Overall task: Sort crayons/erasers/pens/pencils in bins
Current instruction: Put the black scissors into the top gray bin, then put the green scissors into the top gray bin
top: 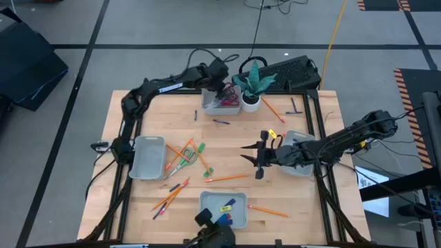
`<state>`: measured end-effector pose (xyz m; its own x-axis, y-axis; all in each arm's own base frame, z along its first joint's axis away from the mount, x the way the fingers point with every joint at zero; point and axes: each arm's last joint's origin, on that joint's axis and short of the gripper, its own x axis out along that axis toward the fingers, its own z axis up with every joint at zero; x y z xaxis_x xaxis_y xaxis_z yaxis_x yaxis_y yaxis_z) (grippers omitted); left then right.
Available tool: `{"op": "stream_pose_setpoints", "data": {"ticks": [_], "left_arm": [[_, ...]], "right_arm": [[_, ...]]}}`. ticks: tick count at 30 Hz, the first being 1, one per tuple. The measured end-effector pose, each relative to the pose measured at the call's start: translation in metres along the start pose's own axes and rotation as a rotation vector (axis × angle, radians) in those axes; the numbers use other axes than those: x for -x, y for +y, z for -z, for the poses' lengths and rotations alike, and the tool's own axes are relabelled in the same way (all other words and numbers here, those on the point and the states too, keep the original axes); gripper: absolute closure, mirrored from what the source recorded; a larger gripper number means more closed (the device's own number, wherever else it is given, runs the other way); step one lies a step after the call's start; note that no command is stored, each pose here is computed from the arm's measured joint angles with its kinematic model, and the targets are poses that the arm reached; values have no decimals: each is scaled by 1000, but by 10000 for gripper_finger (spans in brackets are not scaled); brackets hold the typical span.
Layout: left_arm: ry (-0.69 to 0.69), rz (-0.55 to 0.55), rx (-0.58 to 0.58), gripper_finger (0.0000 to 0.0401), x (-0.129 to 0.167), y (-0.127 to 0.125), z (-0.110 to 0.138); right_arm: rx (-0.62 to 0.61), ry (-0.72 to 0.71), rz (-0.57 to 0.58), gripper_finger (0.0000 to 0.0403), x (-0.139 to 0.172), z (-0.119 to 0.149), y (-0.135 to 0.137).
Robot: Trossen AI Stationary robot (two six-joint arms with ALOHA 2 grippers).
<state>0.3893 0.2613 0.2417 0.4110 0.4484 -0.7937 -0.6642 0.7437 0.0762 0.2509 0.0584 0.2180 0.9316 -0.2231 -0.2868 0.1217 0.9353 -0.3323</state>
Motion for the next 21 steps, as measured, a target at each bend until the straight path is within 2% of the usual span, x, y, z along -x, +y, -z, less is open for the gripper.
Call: {"op": "stream_pose_setpoints", "data": {"ticks": [9, 14, 17, 21], "left_arm": [[16, -2, -40, 318, -8, -13, 6], [-26, 24, -94, 279, 3, -30, 2], [-46, 47, -127, 264, 31, -41, 0], [-65, 107, -154, 259, 93, -71, 7]], "right_arm": [[0, 6, 10, 277, -1, 1, -2], [-23, 14, 19, 255, -2, 2, -4], [7, 23, 22, 240, -3, 3, -5], [43, 32, 19, 232, -3, 4, -5]]}}
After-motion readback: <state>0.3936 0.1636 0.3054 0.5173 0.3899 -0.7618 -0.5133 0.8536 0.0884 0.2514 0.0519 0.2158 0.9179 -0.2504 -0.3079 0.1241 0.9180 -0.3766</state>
